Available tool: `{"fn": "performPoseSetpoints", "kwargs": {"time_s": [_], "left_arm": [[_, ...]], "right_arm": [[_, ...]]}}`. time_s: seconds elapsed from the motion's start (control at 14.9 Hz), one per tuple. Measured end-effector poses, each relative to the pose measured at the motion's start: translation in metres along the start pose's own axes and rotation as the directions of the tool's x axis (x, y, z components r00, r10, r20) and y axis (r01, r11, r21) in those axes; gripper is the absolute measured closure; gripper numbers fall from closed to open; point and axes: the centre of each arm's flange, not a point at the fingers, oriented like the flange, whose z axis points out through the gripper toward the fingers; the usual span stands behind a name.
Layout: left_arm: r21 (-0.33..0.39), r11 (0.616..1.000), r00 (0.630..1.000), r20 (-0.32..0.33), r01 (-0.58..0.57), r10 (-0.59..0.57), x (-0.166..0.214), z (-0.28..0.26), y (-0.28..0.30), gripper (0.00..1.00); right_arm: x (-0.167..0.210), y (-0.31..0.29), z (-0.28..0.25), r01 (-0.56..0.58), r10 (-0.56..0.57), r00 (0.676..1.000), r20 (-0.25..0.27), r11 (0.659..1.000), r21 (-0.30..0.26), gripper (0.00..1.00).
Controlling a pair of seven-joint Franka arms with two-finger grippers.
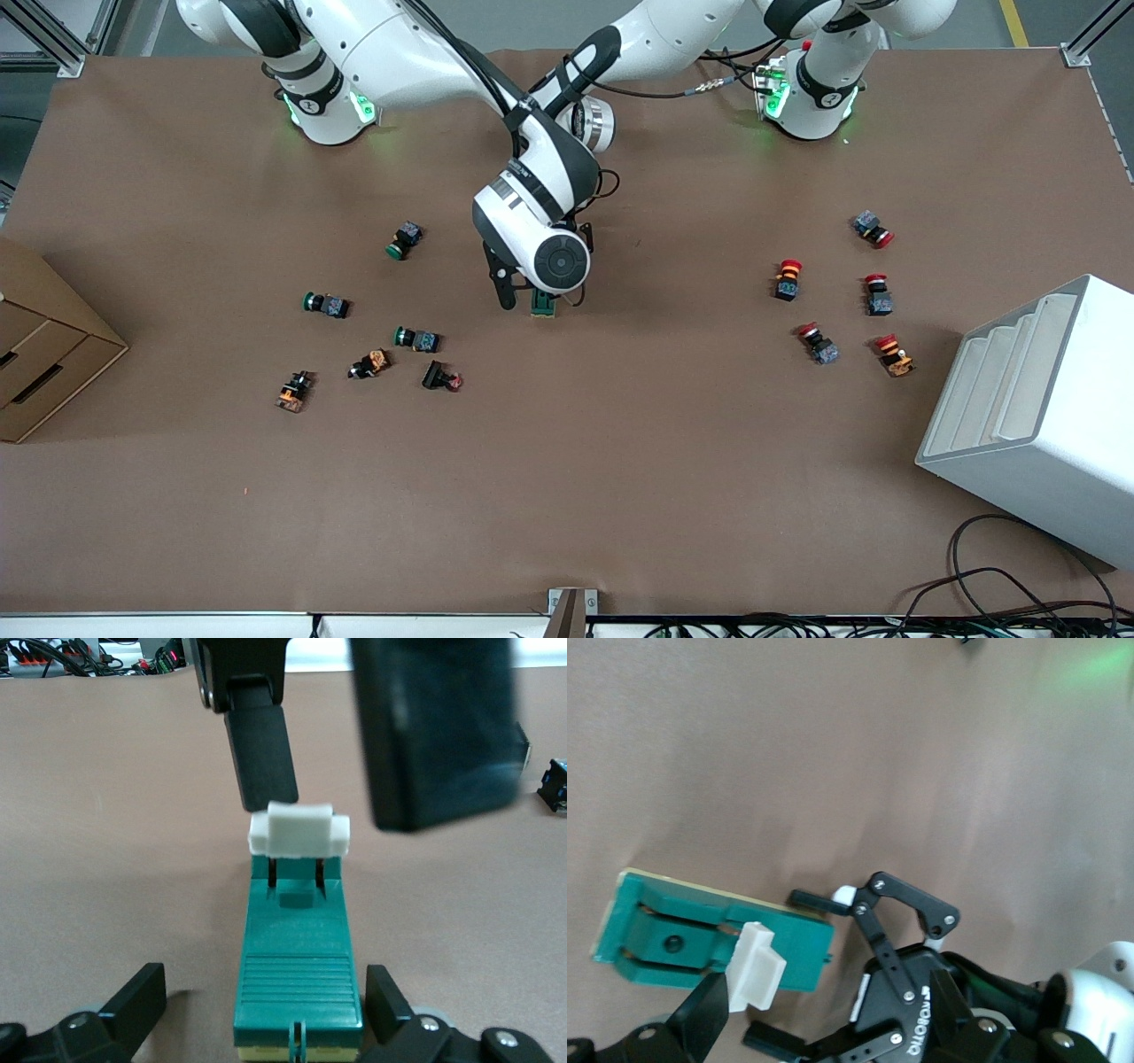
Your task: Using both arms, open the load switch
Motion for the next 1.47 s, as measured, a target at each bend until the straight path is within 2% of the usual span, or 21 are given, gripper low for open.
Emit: {"fn": "performPoseSetpoints", "kwargs": {"time_s": [0.13,0.54,1.21,1.34,1.47], "left_arm": [[0.000,1.000,1.000,0.000,0.000,0.000,0.000,0.000,0.000,0.00],[0.008,1.000,1.000,-0.002,0.004,-0.004,0.003,0.005,-0.003,0.00],[0.009,1.000,1.000,-0.002,0.006,-0.006,0.003,0.005,-0.003,0.00],[0.011,1.000,1.000,-0.004,0.008,-0.008,0.004,0.006,-0.003,0.00],[0.016,1.000,1.000,-0.005,0.012,-0.012,0.006,0.009,-0.004,0.00]], "right_arm": [[-0.003,0.004,0.004,0.008,-0.008,1.000,-0.013,1.000,-0.024,0.00],[-0.010,0.010,0.023,0.022,-0.024,0.998,-0.054,0.999,-0.048,0.00],[-0.010,0.007,0.024,0.033,-0.035,0.997,-0.062,0.999,-0.026,0.00],[-0.007,0.005,0.022,0.070,-0.071,0.996,-0.059,0.997,-0.019,0.00],[0.008,-0.004,0.008,0.132,-0.131,0.990,-0.059,0.991,0.019,0.00]]}}
